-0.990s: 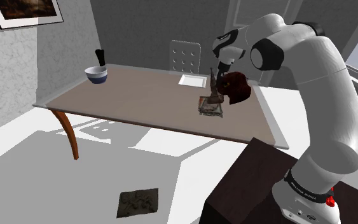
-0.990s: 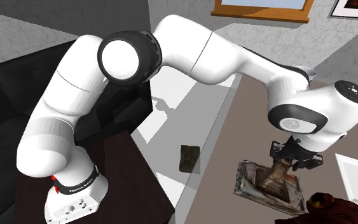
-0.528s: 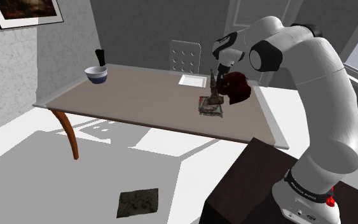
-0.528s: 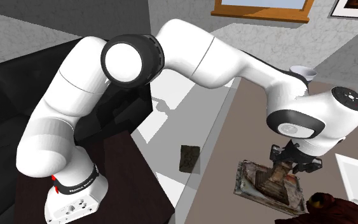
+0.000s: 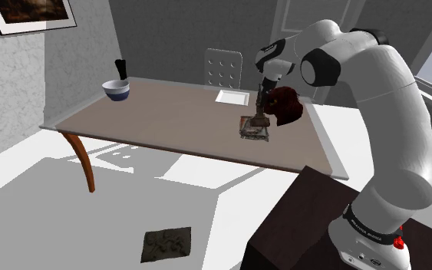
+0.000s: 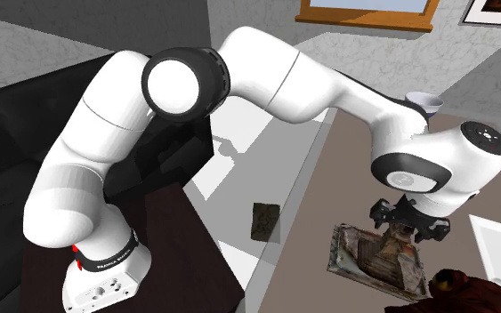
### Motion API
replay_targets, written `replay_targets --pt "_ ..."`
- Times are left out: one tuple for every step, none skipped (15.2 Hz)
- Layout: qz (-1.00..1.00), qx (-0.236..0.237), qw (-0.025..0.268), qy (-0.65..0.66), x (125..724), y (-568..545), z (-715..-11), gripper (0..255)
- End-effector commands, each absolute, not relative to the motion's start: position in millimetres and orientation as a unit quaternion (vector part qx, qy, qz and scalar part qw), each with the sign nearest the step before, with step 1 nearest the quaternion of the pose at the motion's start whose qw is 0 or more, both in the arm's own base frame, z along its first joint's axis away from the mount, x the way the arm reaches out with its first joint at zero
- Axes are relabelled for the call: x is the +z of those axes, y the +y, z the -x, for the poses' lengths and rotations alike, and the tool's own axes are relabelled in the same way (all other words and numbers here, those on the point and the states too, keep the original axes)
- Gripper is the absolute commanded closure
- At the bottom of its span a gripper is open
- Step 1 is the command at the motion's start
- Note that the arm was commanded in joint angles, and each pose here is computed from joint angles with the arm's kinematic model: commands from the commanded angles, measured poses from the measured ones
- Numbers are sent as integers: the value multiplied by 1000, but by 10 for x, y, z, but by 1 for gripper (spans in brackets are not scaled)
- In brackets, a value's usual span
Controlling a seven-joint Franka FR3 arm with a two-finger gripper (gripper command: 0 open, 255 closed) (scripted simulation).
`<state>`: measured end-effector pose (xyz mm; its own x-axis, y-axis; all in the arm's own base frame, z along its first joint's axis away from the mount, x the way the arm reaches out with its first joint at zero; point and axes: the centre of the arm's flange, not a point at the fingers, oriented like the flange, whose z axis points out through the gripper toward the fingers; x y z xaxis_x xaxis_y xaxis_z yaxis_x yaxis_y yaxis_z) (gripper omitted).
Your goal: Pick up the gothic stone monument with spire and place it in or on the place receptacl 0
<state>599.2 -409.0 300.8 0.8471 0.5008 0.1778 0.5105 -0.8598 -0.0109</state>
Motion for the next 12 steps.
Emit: replay_targets --pt "961 -85 29 -263 2994 -4111 -5984 0" --pt "961 -85 29 -263 3124 -4124 -5965 0" --pt "961 -85 29 -263 3254 -4138 -5945 0" --pt "961 -85 29 -263 3384 -4151 -5926 0" --pt "961 -85 29 -263 3486 -4161 -5911 0" --pt "961 -85 29 -263 3486 -4161 -5911 0" --pt "961 -85 29 -263 3486 -4161 -5910 0" --pt "961 -85 29 -263 3486 -4161 -5911 0" --pt "961 -85 29 -263 3486 -4161 -5911 0" --pt "961 -85 29 -263 3486 -4161 -5911 0" --pt "961 -85 29 -263 3486 -4161 -5911 0" --pt "961 -85 29 -263 3486 -4161 -5911 0"
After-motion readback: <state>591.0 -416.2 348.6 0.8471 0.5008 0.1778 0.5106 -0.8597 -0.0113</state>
